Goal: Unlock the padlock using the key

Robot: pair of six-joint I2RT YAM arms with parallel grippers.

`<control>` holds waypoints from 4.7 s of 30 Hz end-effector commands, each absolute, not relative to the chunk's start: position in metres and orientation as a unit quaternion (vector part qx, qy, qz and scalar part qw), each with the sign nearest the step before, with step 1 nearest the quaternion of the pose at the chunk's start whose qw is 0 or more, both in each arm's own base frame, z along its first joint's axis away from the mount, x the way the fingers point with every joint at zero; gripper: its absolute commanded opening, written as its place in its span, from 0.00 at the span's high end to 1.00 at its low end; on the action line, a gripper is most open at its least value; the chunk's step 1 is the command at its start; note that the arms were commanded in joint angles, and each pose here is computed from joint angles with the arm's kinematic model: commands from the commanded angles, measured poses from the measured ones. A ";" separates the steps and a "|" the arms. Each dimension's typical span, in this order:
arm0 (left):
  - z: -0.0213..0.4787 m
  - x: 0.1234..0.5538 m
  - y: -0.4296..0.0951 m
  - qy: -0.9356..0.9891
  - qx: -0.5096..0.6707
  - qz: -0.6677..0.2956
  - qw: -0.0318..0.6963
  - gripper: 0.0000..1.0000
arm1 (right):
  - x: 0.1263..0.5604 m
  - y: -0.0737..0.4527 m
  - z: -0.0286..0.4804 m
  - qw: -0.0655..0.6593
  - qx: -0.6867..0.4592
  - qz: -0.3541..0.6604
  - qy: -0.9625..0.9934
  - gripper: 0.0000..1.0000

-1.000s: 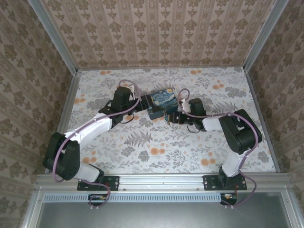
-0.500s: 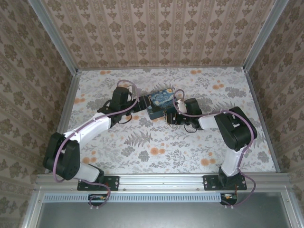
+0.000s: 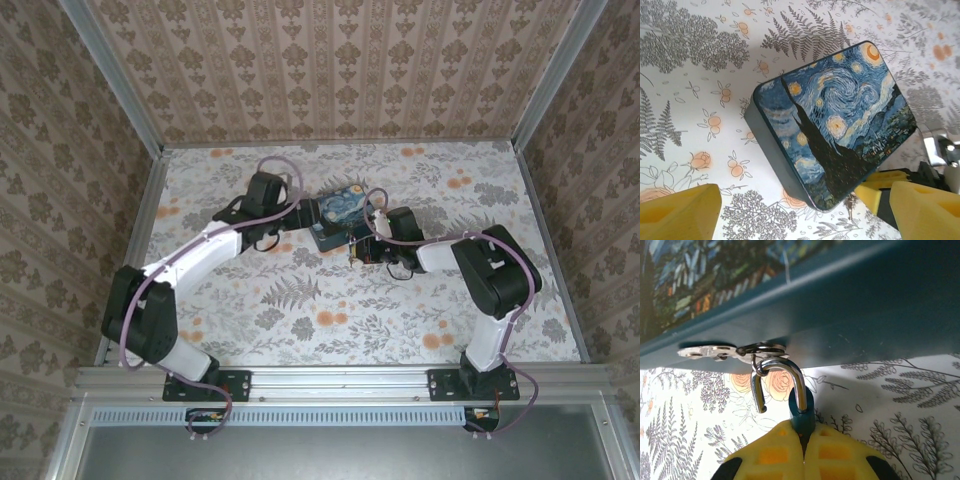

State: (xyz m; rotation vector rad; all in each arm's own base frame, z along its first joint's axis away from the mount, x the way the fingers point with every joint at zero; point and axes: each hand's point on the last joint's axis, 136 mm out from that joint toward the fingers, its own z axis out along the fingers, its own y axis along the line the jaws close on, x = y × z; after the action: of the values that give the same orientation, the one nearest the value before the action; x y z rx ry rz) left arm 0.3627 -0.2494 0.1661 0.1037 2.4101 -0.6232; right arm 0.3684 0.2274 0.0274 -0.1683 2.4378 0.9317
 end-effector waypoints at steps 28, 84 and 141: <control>0.105 0.382 -0.287 0.925 0.193 0.083 0.317 0.08 | 0.364 0.203 0.023 0.228 0.080 0.326 0.914 1.00; 0.089 0.363 -0.303 0.931 0.207 0.029 0.300 0.07 | 0.351 0.167 0.080 0.228 0.144 0.435 0.859 1.00; 0.201 0.333 -0.221 0.904 0.059 -0.093 0.414 0.00 | 0.244 0.266 0.043 0.133 -0.025 0.418 0.898 0.47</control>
State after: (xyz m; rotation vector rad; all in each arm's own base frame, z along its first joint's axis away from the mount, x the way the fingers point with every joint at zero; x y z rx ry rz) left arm 0.3338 -0.2233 0.1912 0.1835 2.2971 -0.1983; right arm 0.2421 0.2814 0.0347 -0.0930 2.6260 1.2245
